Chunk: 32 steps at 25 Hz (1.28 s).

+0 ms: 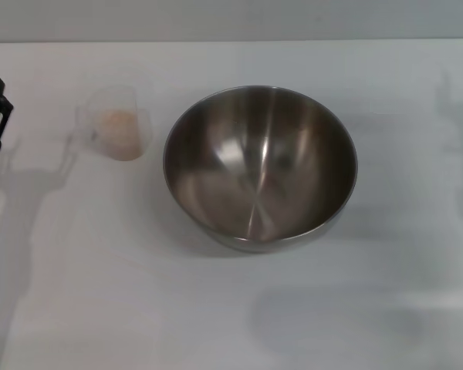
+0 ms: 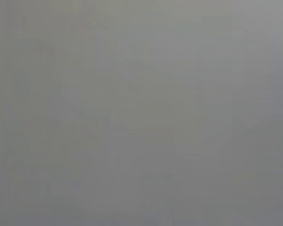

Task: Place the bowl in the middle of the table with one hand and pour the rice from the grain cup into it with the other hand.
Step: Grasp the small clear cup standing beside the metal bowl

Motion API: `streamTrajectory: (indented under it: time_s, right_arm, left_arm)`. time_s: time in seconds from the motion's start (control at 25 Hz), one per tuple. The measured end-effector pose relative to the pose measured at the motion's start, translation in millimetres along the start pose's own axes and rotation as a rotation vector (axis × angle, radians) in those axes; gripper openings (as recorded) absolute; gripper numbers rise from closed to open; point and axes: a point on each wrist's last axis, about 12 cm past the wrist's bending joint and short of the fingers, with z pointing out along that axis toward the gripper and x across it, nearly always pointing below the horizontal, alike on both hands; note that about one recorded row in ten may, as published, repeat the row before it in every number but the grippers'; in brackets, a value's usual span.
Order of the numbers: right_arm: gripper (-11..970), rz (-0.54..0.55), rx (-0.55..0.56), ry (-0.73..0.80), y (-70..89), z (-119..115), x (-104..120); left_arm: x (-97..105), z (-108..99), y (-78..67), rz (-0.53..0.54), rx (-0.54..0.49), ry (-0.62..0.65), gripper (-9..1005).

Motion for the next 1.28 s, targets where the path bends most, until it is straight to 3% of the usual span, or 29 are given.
streamTrajectory:
  time_s: [0.24,0.56,0.96,1.28]
  right_arm:
    - [535,-0.033,0.018,0.007,-11.5,-10.1,5.3]
    - [535,-0.050,0.019,0.011,-14.8,-10.7,7.6]
    - [535,-0.067,0.012,0.016,-15.2,-9.2,9.4]
    - [534,-0.072,0.013,0.022,-16.9,-12.5,10.1]
  left_arm:
    - [6.8,-5.6,-10.7,0.007,0.048,0.055,844]
    - [16.5,-7.8,-17.0,0.002,0.052,0.142,844]
    - [29.4,1.2,-35.5,0.055,0.086,0.270,844]
    - [36.7,15.4,-39.0,0.064,0.101,0.343,846]
